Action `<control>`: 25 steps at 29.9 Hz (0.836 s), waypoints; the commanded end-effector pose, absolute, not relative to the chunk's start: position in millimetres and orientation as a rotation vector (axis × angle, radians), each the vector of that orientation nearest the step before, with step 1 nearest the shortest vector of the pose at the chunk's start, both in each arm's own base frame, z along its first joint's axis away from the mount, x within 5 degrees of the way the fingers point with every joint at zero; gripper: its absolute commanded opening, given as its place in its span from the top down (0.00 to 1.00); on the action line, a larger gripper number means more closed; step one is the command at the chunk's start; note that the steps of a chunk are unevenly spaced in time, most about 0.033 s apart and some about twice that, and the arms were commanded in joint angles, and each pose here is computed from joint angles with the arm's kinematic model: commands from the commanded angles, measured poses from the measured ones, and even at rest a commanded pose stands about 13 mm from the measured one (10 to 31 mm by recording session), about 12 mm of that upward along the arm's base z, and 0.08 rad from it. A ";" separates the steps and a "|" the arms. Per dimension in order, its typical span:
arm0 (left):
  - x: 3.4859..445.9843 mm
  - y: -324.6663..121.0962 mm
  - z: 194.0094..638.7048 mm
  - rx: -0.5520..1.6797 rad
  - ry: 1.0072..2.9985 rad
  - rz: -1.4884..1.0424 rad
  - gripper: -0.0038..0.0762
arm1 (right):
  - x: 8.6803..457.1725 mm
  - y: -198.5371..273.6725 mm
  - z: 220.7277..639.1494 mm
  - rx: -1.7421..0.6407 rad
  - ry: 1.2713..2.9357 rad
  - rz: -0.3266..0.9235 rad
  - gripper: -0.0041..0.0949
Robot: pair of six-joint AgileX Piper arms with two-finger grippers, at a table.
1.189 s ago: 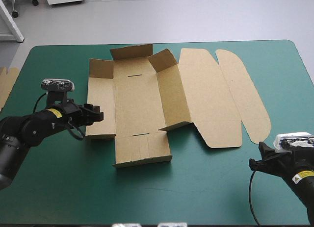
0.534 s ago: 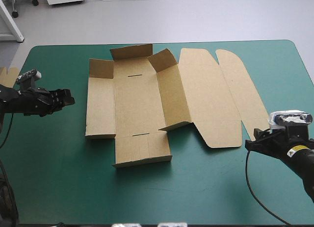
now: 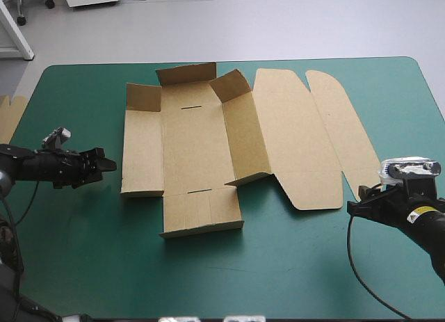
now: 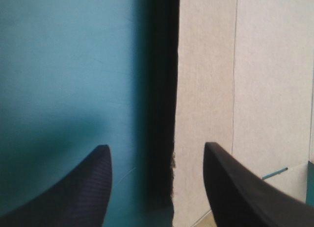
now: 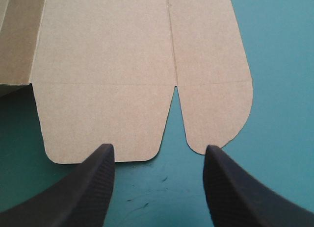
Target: Fold the box
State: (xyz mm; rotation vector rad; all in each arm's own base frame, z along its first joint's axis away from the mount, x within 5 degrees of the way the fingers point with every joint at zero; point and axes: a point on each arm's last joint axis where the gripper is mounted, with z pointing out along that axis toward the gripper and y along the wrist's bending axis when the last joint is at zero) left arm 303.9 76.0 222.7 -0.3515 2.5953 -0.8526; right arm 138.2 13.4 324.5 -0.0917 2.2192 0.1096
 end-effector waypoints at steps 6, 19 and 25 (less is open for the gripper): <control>305.8 68.3 200.8 -0.404 2.465 -1.001 0.45 | 143.5 12.3 353.5 -0.084 2.079 0.098 0.43; 325.5 29.9 176.0 -0.330 2.407 -1.293 0.45 | 143.7 12.5 354.0 -0.079 2.074 0.104 0.43; 331.6 11.8 173.9 -0.296 2.421 -1.244 0.45 | 143.7 12.5 354.0 -0.079 2.074 0.104 0.43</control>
